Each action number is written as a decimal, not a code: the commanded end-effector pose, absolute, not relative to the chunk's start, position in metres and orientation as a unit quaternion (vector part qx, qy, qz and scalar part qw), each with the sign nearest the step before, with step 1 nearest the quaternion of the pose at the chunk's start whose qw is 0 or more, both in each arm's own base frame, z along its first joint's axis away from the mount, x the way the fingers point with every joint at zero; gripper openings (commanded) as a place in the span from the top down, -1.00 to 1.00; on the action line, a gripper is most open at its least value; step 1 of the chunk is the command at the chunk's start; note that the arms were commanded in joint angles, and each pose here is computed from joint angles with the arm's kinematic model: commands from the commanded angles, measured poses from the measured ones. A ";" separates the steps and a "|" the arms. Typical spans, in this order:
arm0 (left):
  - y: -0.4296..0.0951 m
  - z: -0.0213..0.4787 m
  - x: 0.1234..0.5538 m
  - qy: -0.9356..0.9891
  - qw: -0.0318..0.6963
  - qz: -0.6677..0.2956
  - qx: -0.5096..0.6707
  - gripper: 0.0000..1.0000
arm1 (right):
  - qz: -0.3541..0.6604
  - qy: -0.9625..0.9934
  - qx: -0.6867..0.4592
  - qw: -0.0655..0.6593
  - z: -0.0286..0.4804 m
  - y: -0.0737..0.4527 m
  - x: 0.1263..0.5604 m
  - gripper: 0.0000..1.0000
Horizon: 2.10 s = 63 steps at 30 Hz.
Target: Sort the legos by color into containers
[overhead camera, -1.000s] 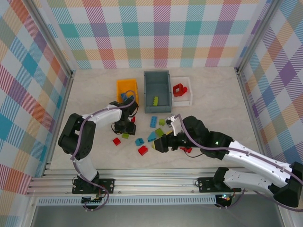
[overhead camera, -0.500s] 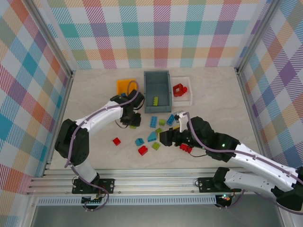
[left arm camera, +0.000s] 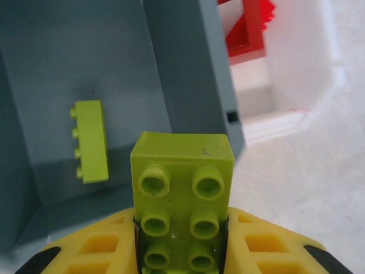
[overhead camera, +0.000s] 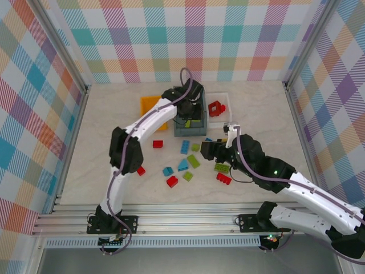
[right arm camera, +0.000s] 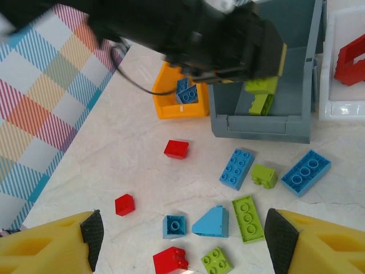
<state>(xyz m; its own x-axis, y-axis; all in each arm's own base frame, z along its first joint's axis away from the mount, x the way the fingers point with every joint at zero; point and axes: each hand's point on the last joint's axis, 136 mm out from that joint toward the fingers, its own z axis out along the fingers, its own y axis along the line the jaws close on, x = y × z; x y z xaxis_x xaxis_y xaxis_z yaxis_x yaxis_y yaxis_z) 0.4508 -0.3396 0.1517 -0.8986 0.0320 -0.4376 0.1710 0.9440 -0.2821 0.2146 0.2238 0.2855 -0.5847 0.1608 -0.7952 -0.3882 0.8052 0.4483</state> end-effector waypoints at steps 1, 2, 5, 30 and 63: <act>-0.334 0.142 0.464 0.966 0.198 -0.164 0.027 0.36 | 0.296 0.833 -0.055 0.464 0.295 0.211 0.215 -0.54; -0.334 0.134 0.467 0.967 0.193 -0.166 0.021 0.34 | 0.296 0.834 -0.053 0.463 0.293 0.210 0.214 -0.53; -0.333 0.119 0.471 0.969 0.178 -0.173 0.011 0.27 | 0.296 0.836 -0.049 0.460 0.287 0.207 0.213 -0.54; -0.339 0.237 0.311 0.927 0.257 -0.268 0.058 -0.19 | 0.045 0.985 -0.047 0.163 0.114 0.152 0.172 -0.63; -0.293 0.232 0.207 0.920 0.250 -0.298 0.042 -0.20 | 0.004 0.995 -0.099 0.021 0.027 0.164 0.176 0.21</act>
<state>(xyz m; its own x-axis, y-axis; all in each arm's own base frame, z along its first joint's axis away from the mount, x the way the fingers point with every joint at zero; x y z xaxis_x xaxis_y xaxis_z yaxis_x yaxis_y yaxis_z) 0.2119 -0.2897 0.2215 -0.8759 -0.0567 -0.4791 0.2165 0.8412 -0.4954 0.1803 0.1662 0.0298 -0.9750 -0.2166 -0.0499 -0.2165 0.9763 -0.0068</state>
